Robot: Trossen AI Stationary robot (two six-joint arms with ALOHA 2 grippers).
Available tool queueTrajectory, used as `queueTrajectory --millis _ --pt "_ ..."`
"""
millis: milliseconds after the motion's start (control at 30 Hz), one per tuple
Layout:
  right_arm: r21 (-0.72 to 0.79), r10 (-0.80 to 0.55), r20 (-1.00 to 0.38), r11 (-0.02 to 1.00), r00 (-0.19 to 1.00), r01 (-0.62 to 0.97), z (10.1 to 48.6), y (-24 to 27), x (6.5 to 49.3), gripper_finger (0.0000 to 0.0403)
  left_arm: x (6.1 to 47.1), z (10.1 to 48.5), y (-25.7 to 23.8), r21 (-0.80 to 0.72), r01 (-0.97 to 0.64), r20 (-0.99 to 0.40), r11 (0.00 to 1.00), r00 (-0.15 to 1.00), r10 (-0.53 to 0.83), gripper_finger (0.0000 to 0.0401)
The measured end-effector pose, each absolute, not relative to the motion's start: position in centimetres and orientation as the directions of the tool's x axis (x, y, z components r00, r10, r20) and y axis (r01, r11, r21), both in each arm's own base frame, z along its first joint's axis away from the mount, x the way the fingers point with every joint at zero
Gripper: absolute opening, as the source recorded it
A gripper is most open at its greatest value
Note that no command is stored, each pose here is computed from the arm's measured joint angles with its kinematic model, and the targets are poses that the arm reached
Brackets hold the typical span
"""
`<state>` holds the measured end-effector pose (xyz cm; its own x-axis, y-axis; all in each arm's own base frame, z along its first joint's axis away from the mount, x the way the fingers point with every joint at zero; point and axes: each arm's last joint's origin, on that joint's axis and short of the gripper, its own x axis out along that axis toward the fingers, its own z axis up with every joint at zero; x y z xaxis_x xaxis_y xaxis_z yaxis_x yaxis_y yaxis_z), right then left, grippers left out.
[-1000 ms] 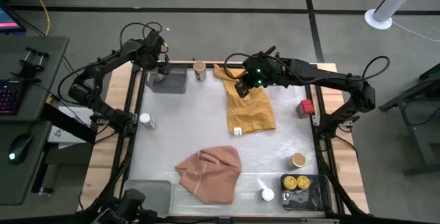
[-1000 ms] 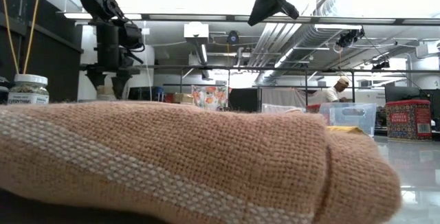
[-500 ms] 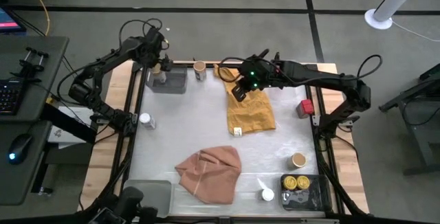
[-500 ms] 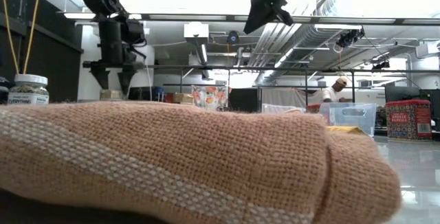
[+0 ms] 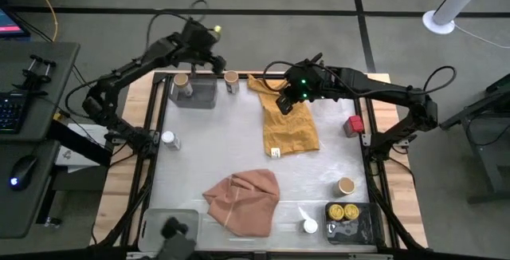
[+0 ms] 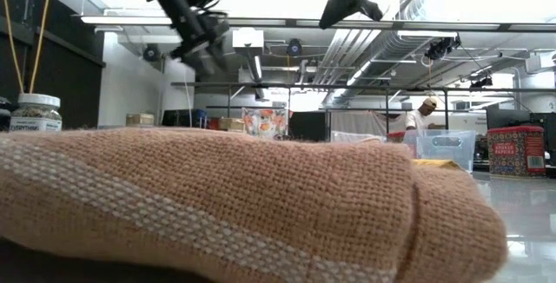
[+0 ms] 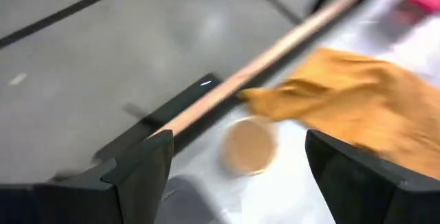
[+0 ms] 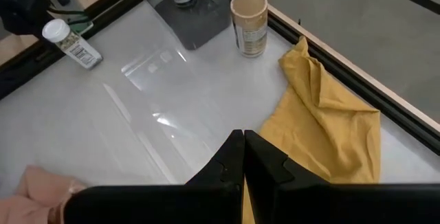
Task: Sort spices by type
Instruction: Put the top brown seasoning bottle into the top left black bin
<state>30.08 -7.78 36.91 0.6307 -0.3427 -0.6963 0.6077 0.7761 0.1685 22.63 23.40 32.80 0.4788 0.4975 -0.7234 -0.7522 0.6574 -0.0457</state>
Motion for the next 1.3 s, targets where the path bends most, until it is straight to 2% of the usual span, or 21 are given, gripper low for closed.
queueTrajectory --millis 67,133,267,400,533,833,1300 --pt "0.169 -0.343 -0.696 0.776 0.631 0.608 36.9 -7.8 30.1 0.0000 24.3 32.9 23.1 -0.055 -0.710 -0.720 0.702 0.515 0.465 0.0315" --pt "0.175 -0.343 -0.696 0.771 0.631 0.612 36.9 -7.8 30.1 0.0000 25.6 32.7 23.6 -0.060 -0.703 -0.743 0.709 0.505 0.439 0.0315" --pt "0.188 -0.333 -0.703 0.766 0.629 0.615 36.9 -7.7 30.0 0.0000 27.3 32.0 25.6 -0.050 -0.721 -0.833 0.691 0.412 0.370 0.0315" --pt "0.194 -0.318 -0.717 0.764 0.621 0.615 36.7 -7.6 29.9 0.0000 29.3 30.4 27.0 0.009 -0.697 -0.902 0.717 0.304 0.307 0.0315" --pt "0.203 -0.311 -0.733 0.748 0.604 0.632 36.6 -7.5 29.8 0.0000 30.8 29.2 27.6 0.023 -0.684 -0.922 0.729 0.267 0.280 0.0315" --pt "0.212 -0.294 -0.748 0.744 0.596 0.633 36.4 -7.3 29.7 0.0000 31.3 26.1 28.2 0.063 -0.700 -0.965 0.712 0.138 0.222 0.0315" --pt "0.218 -0.286 -0.749 0.746 0.598 0.629 36.4 -7.3 29.7 0.0000 32.2 23.7 28.6 0.023 -0.691 -0.978 0.722 0.133 0.159 0.0315"
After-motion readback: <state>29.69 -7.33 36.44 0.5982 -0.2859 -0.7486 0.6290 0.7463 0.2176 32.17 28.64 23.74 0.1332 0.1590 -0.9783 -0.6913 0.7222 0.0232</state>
